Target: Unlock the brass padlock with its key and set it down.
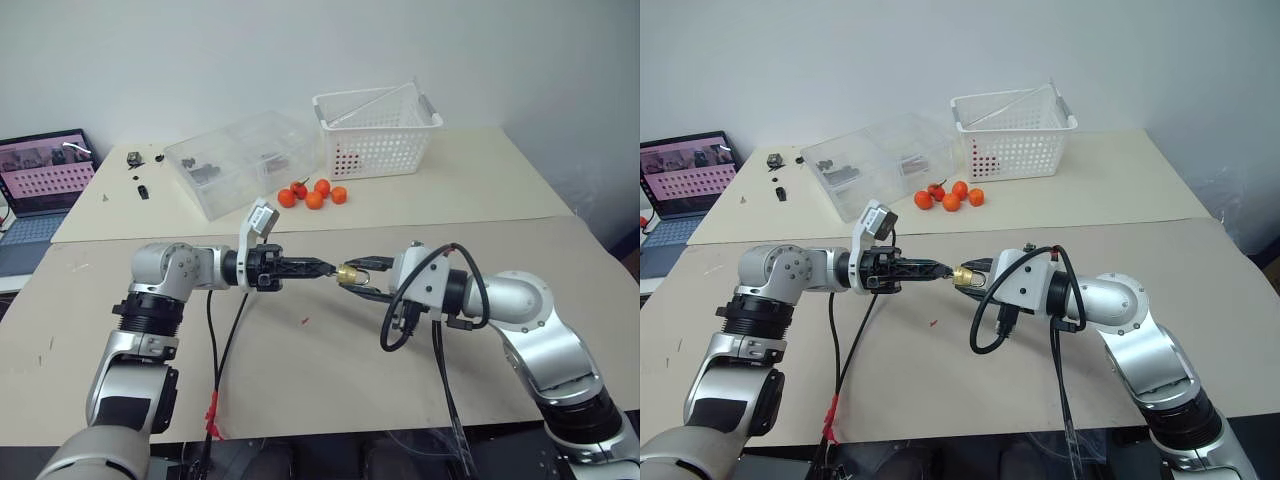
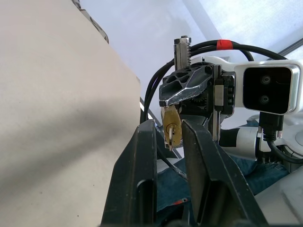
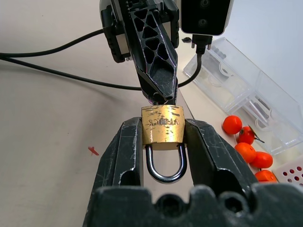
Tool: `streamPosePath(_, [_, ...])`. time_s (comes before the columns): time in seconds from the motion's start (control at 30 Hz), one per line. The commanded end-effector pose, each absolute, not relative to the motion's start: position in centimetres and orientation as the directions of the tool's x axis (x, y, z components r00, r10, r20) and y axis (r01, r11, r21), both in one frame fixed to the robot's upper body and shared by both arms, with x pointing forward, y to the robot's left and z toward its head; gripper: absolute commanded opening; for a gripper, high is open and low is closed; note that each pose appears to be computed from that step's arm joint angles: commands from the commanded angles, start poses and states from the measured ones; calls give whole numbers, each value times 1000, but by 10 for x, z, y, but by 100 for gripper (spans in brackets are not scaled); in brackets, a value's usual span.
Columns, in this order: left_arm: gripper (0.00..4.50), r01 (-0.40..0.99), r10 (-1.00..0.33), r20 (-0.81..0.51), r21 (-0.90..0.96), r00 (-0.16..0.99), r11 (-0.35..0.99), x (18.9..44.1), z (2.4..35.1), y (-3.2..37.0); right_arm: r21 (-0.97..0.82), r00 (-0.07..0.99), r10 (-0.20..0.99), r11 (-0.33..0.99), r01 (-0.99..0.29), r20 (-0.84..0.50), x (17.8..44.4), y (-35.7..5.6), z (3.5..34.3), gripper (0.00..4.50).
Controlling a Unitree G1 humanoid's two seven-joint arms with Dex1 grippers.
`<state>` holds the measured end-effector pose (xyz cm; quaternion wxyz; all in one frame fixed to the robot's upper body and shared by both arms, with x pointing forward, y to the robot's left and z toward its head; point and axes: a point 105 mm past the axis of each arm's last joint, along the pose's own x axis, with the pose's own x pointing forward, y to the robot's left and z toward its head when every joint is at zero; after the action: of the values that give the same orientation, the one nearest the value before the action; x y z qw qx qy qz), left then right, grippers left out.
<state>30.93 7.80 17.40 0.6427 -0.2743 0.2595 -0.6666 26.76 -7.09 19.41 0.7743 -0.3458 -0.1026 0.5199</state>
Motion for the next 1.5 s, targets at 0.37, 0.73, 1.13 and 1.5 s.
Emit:
streamPosePath(0.37, [93,720,-999,29,-693,-40,-49,307,182,78,-684,452,876,227,-693,-167,270,-74,210,93])
streamPosePath(0.73, [9,716,-998,43,-695,-55,-69,304,184,76,-684,450,877,225,-694,-168,270,-74,210,93])
streamPosePath(1.13, [9,820,-992,2,-562,-124,-104,296,184,73,-683,445,881,227,-694,-160,269,-70,212,93])
streamPosePath(1.5, [9,926,-987,-45,-355,-154,-128,300,185,68,-675,445,881,232,-700,-159,267,-68,212,93])
